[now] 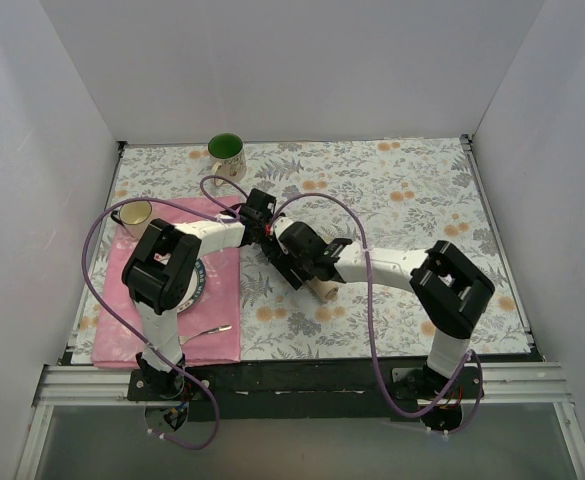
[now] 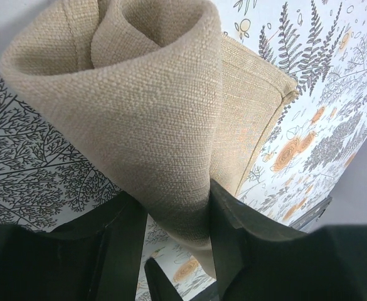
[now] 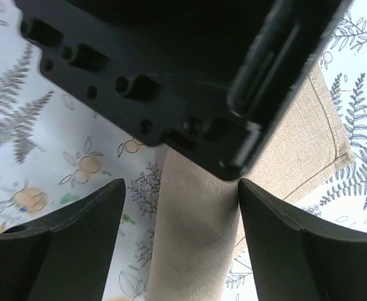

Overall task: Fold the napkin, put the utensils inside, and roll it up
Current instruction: Roll the napkin with the utensil

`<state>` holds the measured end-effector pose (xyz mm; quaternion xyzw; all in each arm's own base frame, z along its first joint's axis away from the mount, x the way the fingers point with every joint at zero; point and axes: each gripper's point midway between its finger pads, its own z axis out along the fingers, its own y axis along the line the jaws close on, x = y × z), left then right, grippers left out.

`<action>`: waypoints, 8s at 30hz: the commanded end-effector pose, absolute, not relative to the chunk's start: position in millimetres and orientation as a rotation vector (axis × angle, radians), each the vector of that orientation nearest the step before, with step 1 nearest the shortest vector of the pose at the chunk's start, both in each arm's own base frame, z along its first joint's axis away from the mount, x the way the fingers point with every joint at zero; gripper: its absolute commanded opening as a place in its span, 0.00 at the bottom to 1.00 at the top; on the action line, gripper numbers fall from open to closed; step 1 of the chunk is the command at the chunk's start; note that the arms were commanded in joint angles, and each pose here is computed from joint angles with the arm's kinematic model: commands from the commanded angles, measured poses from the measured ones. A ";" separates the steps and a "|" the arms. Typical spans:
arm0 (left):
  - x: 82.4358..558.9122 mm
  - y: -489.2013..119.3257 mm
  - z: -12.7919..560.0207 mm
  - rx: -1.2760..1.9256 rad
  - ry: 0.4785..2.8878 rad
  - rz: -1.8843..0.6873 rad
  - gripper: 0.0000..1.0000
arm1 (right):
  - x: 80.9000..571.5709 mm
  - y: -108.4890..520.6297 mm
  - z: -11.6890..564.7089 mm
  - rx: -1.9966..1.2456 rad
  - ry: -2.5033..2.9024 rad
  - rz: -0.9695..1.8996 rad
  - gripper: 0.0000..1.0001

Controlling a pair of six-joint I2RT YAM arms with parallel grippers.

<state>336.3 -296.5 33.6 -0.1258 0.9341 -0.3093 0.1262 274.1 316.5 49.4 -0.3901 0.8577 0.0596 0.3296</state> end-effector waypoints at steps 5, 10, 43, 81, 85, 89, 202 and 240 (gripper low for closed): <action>323.7 -289.7 18.0 -0.377 2.782 -0.859 0.40 | 293.0 303.8 34.4 -0.991 2.215 -0.122 0.75; 326.0 -286.6 19.2 -0.381 2.776 -0.854 0.47 | 291.1 303.5 30.6 -0.992 2.227 -0.086 0.59; 335.0 -284.6 9.1 -0.395 2.781 -0.671 0.59 | 261.8 314.7 19.4 -0.473 2.451 1.486 0.41; 329.0 -292.4 18.4 -0.317 2.769 -0.775 0.35 | 275.6 307.4 64.4 -0.988 2.218 0.336 0.91; 329.0 -293.1 19.1 -0.317 2.769 -0.780 0.35 | 287.1 306.1 51.8 -1.014 2.184 0.206 0.88; 328.8 -293.8 18.4 -0.314 2.770 -0.785 0.35 | 297.3 298.7 39.2 -1.009 2.177 0.049 0.88; 324.4 -284.4 -7.7 -0.389 2.805 -0.514 0.64 | 258.5 305.5 25.9 -0.530 2.407 1.366 0.30; 317.4 -291.4 -5.5 -0.349 2.842 -0.698 0.38 | 290.6 293.4 35.8 -1.002 2.268 -0.117 0.76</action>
